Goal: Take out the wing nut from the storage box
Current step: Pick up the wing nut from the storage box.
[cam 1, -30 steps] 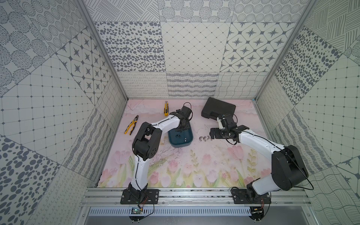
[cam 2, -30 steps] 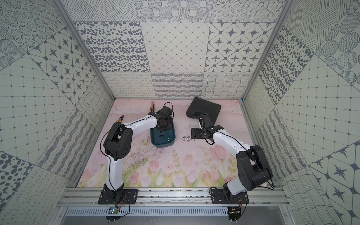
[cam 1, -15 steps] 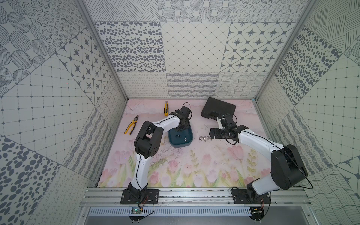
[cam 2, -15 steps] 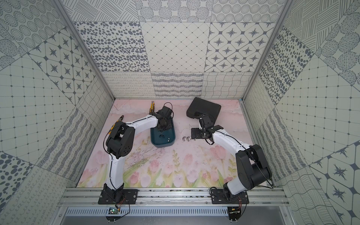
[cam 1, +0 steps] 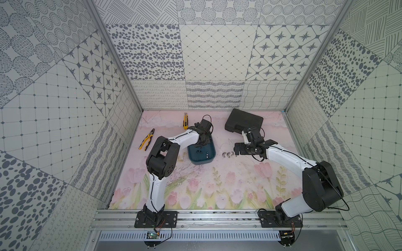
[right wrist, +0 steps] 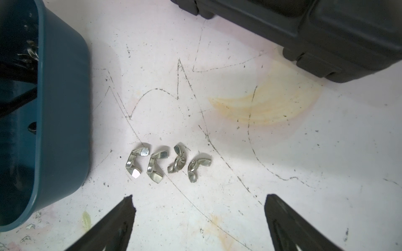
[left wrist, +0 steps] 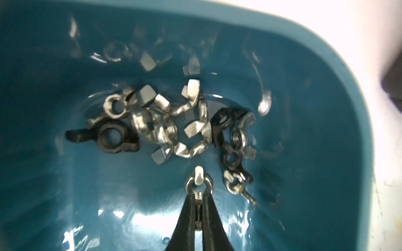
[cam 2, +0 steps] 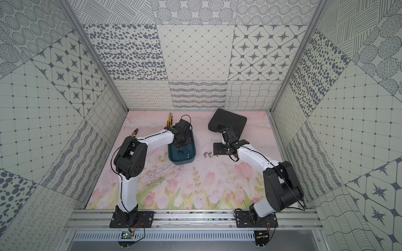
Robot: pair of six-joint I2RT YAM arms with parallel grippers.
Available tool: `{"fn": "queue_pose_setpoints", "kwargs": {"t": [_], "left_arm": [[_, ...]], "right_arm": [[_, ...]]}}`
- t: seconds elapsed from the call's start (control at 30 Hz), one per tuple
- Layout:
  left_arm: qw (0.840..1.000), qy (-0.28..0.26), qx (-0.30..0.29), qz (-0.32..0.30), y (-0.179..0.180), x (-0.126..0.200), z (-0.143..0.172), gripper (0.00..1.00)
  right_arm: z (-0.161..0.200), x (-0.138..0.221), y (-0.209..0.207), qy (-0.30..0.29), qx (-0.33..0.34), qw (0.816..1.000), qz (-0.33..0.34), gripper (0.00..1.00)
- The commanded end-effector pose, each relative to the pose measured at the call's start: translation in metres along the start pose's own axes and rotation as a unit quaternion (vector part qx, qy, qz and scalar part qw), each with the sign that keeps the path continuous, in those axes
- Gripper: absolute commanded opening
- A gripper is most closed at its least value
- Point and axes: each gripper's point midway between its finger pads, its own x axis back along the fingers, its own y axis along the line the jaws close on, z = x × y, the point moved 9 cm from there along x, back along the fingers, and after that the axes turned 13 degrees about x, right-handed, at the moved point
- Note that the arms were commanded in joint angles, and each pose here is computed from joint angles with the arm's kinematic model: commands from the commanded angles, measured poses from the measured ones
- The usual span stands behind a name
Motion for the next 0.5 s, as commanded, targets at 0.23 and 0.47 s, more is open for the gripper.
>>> {"fn": "queue_pose_setpoints", "kwargs": {"t": [0.23,0.47], "left_arm": [[0.996,-0.033,-0.062,0.048,-0.006,0.069,0.011,0.04],[0.987,-0.037,-0.134,0.08,-0.032,0.104,0.062,0.04]], "right_arm": [[-0.007,0.004,-0.001,-0.027,-0.001,1.0,0.013,0.97],[-0.004,0.005,-0.018,-0.028,-0.028,0.999,0.033,0.97]]}}
